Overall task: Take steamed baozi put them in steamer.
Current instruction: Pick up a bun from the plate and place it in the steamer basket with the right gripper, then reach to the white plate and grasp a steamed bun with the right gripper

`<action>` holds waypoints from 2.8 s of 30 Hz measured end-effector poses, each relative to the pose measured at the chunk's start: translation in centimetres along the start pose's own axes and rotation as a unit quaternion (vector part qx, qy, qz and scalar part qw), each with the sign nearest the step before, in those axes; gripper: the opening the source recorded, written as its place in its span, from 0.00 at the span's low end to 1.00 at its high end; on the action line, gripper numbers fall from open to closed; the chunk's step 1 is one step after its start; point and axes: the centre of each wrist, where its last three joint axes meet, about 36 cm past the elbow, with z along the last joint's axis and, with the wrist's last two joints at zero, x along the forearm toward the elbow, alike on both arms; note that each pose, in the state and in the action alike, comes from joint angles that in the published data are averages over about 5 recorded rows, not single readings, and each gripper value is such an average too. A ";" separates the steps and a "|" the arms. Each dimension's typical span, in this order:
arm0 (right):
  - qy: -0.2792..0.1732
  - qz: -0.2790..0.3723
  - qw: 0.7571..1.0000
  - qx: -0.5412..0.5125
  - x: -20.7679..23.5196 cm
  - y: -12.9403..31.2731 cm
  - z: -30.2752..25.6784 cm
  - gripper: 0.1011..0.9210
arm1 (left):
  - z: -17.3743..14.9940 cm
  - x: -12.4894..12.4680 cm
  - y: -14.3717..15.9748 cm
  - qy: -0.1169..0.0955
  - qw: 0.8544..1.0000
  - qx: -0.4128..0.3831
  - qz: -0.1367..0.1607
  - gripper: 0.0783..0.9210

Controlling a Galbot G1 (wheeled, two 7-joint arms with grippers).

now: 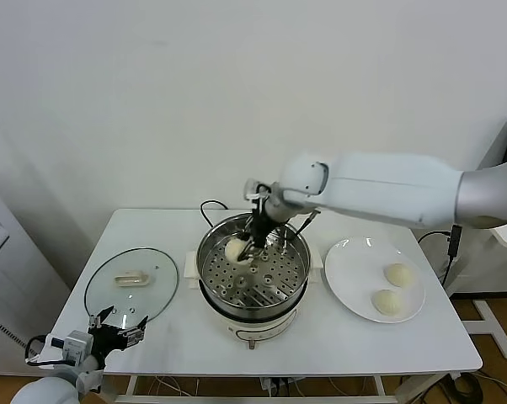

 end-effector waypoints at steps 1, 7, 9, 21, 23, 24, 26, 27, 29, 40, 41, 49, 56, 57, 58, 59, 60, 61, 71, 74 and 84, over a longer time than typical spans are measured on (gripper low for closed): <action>0.001 0.000 1.000 -0.001 -0.5 0.1 -0.1 0.41 | 0.0 0.0 0.0 0.000 1.000 0.000 0.000 0.88; 0.006 0.005 1.000 -0.005 -3.0 0.5 -0.8 0.41 | 0.1 0.0 0.0 0.000 1.000 0.000 0.000 0.88; 0.007 0.008 1.000 -0.008 -3.7 0.6 -0.9 0.41 | 0.1 0.0 0.0 0.001 1.000 0.000 0.000 0.88; 0.005 0.018 1.000 -0.022 -5.0 0.3 -1.0 0.64 | 0.1 0.1 0.1 0.000 1.000 0.003 -0.001 0.88; 0.003 0.018 1.000 -0.022 -4.6 0.1 -1.0 0.71 | 0.1 0.1 0.1 0.000 1.000 0.003 -0.002 0.88; 0.003 0.018 1.000 -0.022 -4.3 0.0 -0.9 0.75 | 0.1 0.1 0.1 0.000 1.000 0.003 -0.002 0.88; 0.004 0.018 1.000 -0.021 -3.3 -0.2 -0.6 0.81 | 0.0 0.1 0.1 -0.001 1.000 0.003 -0.002 0.88; 0.004 0.019 1.000 -0.019 -2.7 -0.4 -0.4 0.84 | 0.0 0.1 0.2 -0.001 1.000 0.002 -0.002 0.88; 0.006 0.019 1.000 -0.016 -1.2 -0.8 0.2 0.86 | 0.0 0.2 0.2 -0.002 1.000 0.002 -0.002 0.88; 0.051 0.015 0.999 0.003 9.8 -2.8 9.6 0.88 | -0.4 0.5 0.1 -0.007 1.000 0.002 0.000 0.88; 0.056 0.013 0.998 0.004 10.6 -2.8 10.9 0.88 | -0.4 0.5 0.1 -0.007 1.000 0.002 0.000 0.88; 0.092 -0.001 0.996 0.012 14.3 -2.6 20.1 0.88 | -0.5 0.8 0.0 -0.007 1.000 0.002 0.001 0.88; 0.116 -0.019 0.993 0.030 13.3 -2.2 25.5 0.88 | -0.5 1.0 0.0 -0.006 1.000 0.002 -0.001 0.88; 0.119 -0.022 0.992 0.033 13.0 -2.2 26.1 0.88 | -0.5 1.0 0.0 -0.006 1.000 0.002 -0.001 0.88; 0.122 -0.024 0.992 0.036 12.6 -2.1 26.7 0.88 | -0.6 1.1 0.0 -0.006 1.000 0.002 -0.001 0.88; 0.125 -0.027 0.991 0.040 12.3 -2.1 27.2 0.88 | -0.6 1.1 0.0 -0.006 1.000 0.001 -0.001 0.88; 0.128 -0.030 0.990 0.043 11.9 -2.1 27.7 0.88 | -0.7 1.1 -0.1 -0.006 1.000 0.001 0.000 0.88; 0.131 -0.033 0.990 0.047 11.5 -2.1 28.2 0.88 | -0.7 1.1 -0.1 -0.006 1.000 0.001 0.000 0.88; 0.157 -0.066 0.982 0.078 7.4 -2.3 32.2 0.88 | -0.7 1.1 -0.1 -0.003 1.000 0.001 -0.001 0.88; 0.162 -0.075 0.980 0.085 6.2 -2.3 33.2 0.88 | -0.6 1.0 -0.1 -0.002 1.000 0.001 -0.002 0.88; 0.174 -0.098 0.975 0.098 2.7 -2.1 35.7 0.87 | -0.5 0.8 0.0 0.001 1.000 -0.001 -0.002 0.88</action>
